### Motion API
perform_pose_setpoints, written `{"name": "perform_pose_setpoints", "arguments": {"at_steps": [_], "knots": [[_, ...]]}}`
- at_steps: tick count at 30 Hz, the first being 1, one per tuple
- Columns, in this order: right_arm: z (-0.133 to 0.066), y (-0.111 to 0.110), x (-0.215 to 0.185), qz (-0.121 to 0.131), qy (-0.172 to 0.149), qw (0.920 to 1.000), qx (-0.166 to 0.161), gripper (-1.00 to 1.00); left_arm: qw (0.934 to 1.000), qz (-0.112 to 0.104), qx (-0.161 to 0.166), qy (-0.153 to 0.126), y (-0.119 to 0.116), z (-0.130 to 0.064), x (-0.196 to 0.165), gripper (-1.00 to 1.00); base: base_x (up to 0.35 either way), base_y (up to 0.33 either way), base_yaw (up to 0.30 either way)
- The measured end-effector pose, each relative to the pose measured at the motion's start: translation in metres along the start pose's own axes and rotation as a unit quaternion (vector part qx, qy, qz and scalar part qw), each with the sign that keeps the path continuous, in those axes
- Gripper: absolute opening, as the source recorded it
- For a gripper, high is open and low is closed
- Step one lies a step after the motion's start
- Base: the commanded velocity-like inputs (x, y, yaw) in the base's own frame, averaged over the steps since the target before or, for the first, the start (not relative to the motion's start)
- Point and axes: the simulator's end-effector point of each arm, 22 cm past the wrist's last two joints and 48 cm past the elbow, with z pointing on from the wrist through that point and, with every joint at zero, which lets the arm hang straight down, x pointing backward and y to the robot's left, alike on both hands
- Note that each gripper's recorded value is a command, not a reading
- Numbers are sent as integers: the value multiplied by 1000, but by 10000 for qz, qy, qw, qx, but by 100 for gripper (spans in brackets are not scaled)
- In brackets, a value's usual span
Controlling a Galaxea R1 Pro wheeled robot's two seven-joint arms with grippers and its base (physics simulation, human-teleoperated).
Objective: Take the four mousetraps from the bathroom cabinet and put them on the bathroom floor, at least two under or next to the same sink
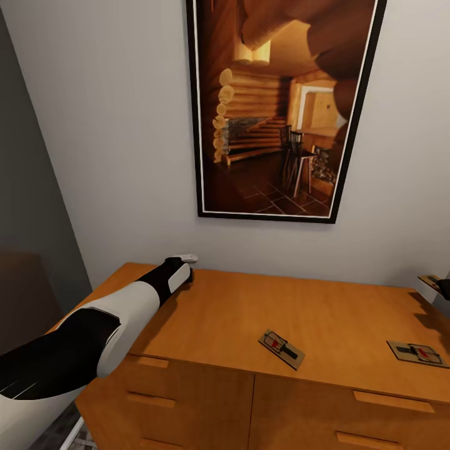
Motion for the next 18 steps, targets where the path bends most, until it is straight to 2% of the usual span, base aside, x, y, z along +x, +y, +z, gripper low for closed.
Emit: {"name": "perform_pose_setpoints", "arguments": {"at_steps": [8,18], "knots": [[0,0,0,0,2,10000,-1,-100,9999,3,-114,34,6,1,3,-100,0,0,0],[0,0,0,1,0,10000,-1,-100,10000,17,-28,6,0,-3,-4,-100,0,0,0]]}}
